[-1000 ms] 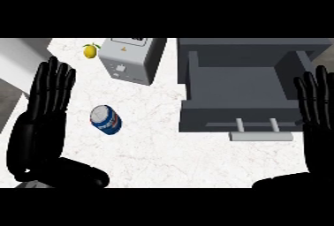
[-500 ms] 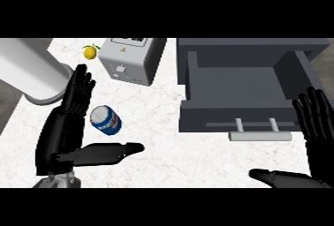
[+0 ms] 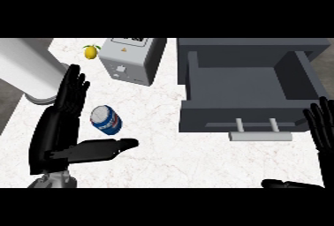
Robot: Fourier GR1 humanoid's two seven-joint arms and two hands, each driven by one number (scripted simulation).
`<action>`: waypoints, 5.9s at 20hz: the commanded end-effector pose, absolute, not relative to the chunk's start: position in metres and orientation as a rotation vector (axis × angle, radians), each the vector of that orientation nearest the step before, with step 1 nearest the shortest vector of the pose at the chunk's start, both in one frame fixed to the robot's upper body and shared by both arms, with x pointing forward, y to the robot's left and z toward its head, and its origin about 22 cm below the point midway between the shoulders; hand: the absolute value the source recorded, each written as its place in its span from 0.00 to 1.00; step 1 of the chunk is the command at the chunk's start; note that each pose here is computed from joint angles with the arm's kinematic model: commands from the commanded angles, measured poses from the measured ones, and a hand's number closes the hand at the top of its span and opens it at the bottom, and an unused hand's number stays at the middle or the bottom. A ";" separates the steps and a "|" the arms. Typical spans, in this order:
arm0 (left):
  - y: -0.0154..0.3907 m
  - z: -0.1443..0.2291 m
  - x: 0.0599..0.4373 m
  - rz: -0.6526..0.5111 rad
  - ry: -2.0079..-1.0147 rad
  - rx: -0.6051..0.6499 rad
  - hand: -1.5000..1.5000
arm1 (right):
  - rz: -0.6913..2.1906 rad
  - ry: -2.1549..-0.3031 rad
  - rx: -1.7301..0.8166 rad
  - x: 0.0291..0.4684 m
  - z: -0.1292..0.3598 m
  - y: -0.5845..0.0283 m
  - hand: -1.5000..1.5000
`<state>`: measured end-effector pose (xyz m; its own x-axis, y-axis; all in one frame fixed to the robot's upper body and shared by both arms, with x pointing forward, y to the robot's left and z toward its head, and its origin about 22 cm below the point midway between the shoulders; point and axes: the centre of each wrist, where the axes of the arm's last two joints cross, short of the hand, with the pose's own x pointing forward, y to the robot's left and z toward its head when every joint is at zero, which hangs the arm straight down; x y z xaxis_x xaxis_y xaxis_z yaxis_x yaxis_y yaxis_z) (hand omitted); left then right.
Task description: Pick up the can, place it into the drawer and close the drawer
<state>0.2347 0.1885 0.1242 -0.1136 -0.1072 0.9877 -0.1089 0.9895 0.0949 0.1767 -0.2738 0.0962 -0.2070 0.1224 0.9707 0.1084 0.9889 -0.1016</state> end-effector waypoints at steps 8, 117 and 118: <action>0.222 0.106 0.248 0.036 -1.647 0.172 0.00 | -0.008 -1.787 -0.186 0.166 0.081 -0.284 0.00; 0.268 -0.067 0.294 0.156 -1.646 0.065 1.00 | -0.044 -1.824 -0.155 0.127 0.098 -0.299 0.00; 0.267 -0.065 0.286 0.162 -1.641 0.047 1.00 | -0.059 -1.829 -0.160 0.131 0.105 -0.299 0.00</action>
